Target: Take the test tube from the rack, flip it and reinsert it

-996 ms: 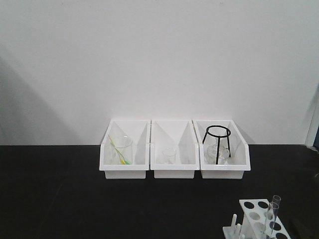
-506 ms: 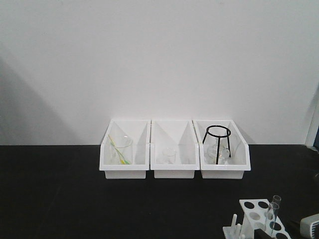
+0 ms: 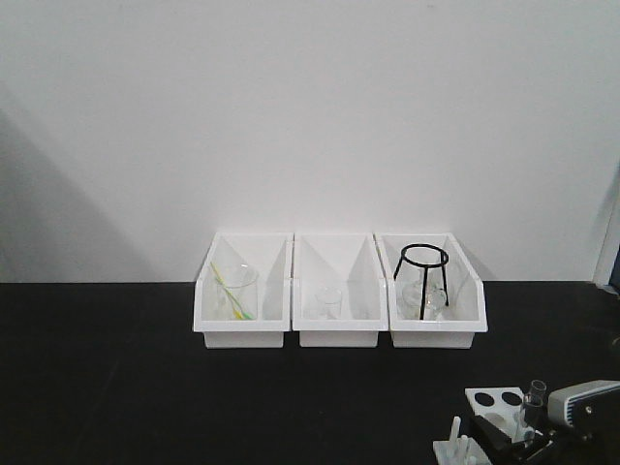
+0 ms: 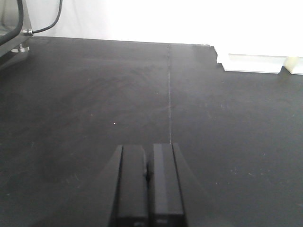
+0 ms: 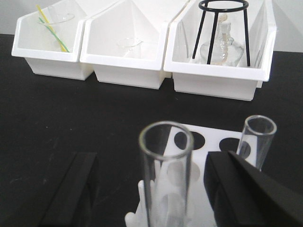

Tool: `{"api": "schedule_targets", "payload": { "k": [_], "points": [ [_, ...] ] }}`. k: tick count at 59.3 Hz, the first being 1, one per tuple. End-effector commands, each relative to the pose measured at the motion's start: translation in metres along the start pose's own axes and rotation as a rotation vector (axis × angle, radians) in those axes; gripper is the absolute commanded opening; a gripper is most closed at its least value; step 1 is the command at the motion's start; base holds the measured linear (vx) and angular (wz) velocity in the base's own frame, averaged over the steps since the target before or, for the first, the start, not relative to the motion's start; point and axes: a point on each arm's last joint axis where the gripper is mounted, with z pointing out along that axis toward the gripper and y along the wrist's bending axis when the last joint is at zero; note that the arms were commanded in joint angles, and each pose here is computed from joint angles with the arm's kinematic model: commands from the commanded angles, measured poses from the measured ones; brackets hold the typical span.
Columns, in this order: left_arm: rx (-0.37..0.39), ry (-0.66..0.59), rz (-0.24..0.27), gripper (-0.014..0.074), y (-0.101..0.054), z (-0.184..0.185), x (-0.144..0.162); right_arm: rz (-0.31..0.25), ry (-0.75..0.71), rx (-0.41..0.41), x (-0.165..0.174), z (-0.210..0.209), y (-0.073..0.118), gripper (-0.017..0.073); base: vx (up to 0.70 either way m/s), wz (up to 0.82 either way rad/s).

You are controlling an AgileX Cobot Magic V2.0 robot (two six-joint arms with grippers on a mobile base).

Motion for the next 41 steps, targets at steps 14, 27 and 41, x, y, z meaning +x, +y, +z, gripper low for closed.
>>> {"api": "schedule_targets", "payload": {
  "k": [14, 27, 41],
  "points": [
    [0.023, -0.095, -0.003, -0.0006, -0.002, -0.001, -0.008, -0.01, -0.111, -0.015, -0.018, 0.002, 0.0, 0.0279, 0.0, 0.0],
    [0.023, -0.095, -0.003, -0.0006, -0.002, -0.001, -0.008, -0.017, -0.118, -0.02, -0.018, 0.002, 0.001, 0.0071, 0.0, 0.0],
    [0.023, -0.095, -0.003, -0.0006, -0.002, -0.001, -0.008, -0.048, -0.178, -0.03, -0.031, -0.006, 0.004, -0.0015, 0.0, 0.0]
  ]
}}
